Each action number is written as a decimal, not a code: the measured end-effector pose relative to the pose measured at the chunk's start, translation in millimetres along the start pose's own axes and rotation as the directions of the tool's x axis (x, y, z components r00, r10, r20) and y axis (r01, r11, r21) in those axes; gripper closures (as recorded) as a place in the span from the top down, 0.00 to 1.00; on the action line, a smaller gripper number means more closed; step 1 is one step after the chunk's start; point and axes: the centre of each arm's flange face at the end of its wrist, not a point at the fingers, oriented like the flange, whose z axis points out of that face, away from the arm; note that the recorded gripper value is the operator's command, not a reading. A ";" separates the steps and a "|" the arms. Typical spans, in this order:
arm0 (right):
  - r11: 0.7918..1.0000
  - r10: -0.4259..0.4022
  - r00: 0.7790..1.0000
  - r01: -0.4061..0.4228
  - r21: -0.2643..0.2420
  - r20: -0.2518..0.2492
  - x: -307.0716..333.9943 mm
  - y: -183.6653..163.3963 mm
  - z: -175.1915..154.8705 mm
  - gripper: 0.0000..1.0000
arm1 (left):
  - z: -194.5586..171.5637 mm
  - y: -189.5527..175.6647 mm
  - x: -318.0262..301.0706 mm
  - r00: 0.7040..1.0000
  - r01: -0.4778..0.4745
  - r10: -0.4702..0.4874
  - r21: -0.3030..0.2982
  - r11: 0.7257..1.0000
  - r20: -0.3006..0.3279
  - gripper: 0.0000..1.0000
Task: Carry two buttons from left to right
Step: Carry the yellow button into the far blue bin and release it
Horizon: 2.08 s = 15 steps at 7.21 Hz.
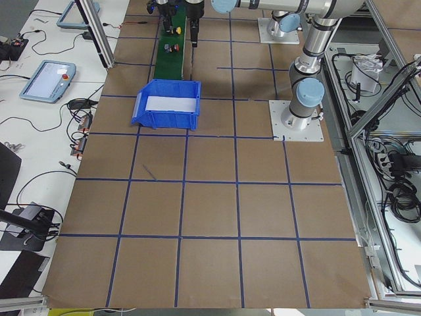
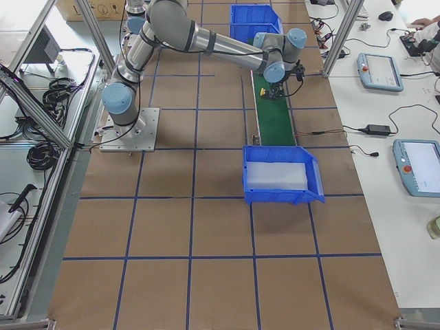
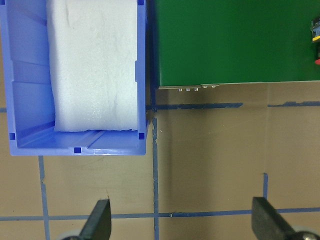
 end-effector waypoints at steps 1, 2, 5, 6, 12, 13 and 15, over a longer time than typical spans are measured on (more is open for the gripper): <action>1.000 0.001 1.000 -0.001 0.001 -0.004 1.3 0.4 -2.0 0.19 | -3.1 -1.3 -1.6 1.000 0.004 -0.004 0.006 1.000 0.001 1.00; 1.000 -0.004 1.000 0.004 0.011 -0.013 2.5 -0.1 -10.0 0.18 | -6.6 -3.1 -4.3 1.000 0.010 -0.010 0.013 1.000 0.001 1.00; 0.994 -0.073 0.997 0.076 0.076 -0.040 12.5 -8.0 -67.7 0.17 | 0.7 -10.2 -10.9 1.000 0.024 -0.024 0.003 1.000 0.000 1.00; 0.989 -0.099 0.994 0.103 0.102 -0.046 33.3 -13.1 -91.0 0.17 | 5.8 -15.3 -14.1 1.000 0.029 -0.029 -0.005 1.000 0.000 1.00; 0.989 -0.101 0.994 0.104 0.104 -0.039 322.8 -3.3 -161.6 0.15 | 4.4 -19.0 -18.3 0.999 0.035 -0.034 -0.005 0.999 0.003 1.00; 0.987 -0.122 0.992 0.125 0.101 -0.041 366.7 -3.3 -143.7 0.15 | -0.1 -17.8 -22.6 0.999 0.043 -0.043 0.004 0.999 0.004 1.00; 0.989 -0.128 0.992 0.130 0.076 -0.019 431.1 -4.0 -96.5 0.15 | -0.2 -21.2 -42.6 0.997 0.077 -0.077 -0.002 0.997 0.001 1.00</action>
